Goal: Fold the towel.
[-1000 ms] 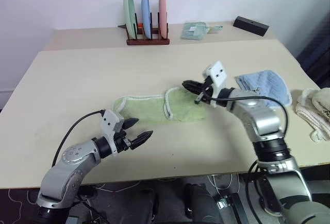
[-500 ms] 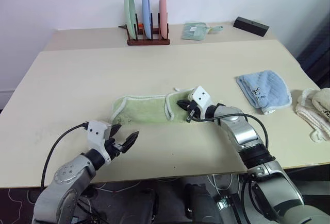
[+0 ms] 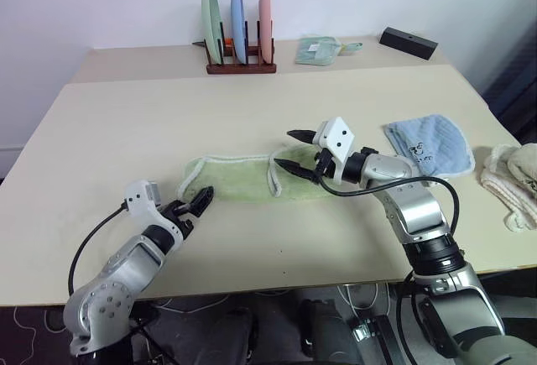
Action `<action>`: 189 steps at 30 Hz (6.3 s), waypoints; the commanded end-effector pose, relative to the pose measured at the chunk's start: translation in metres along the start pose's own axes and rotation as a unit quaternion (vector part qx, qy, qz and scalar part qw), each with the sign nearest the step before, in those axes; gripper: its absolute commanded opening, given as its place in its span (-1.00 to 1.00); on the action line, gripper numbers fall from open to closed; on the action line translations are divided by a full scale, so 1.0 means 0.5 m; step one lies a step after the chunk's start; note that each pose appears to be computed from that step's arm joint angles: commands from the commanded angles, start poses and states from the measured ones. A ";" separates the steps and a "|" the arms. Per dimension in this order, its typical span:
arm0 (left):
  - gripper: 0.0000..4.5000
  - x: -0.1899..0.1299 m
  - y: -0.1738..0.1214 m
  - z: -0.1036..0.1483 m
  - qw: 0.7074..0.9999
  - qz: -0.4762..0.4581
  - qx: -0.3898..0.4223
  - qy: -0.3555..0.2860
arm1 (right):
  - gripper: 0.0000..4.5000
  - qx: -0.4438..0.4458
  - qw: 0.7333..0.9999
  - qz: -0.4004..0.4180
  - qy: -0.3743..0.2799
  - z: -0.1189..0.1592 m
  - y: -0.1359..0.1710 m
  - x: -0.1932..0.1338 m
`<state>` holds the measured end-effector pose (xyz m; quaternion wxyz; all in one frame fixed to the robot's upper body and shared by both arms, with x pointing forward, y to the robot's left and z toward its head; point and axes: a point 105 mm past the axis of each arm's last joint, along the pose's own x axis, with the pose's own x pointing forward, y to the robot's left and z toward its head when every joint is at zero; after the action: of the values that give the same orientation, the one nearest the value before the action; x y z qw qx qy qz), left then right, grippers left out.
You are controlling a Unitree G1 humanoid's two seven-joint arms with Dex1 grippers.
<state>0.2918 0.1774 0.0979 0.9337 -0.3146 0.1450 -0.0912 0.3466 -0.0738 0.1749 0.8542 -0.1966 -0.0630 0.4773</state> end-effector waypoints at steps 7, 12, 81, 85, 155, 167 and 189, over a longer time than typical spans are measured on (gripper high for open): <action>0.76 0.043 0.022 0.046 0.988 0.041 -0.131 -0.067 | 0.46 -0.041 0.999 0.008 -0.003 0.013 0.020 -0.009; -0.30 0.042 0.031 0.063 0.985 0.044 -0.144 -0.090 | 0.46 -0.036 0.999 0.003 -0.001 0.008 0.027 -0.016; -0.69 0.109 -0.104 0.019 0.895 -0.198 0.396 0.053 | -1.00 0.099 0.994 -0.008 0.040 -0.050 0.056 0.067; -0.69 0.115 -0.063 -0.025 0.899 -0.182 0.391 0.079 | -1.00 0.115 0.990 0.003 0.079 -0.125 0.089 0.049; -0.97 -0.084 0.256 0.290 0.928 0.189 -0.107 -0.301 | 1.00 -0.009 0.998 0.036 0.041 -0.015 0.026 -0.084; 0.56 -0.127 0.271 0.252 0.910 0.188 -0.204 -0.309 | 1.00 -0.012 0.998 0.037 0.050 -0.021 0.024 -0.080; 0.99 -0.001 -0.039 0.116 0.905 -0.030 0.417 -0.080 | 1.00 0.025 0.994 -0.072 0.079 -0.066 -0.061 -0.140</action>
<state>0.3035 0.2012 0.1556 0.9883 0.0654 0.0213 -0.1360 0.3392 -0.1491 0.1481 0.8825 -0.2115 0.0311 0.4190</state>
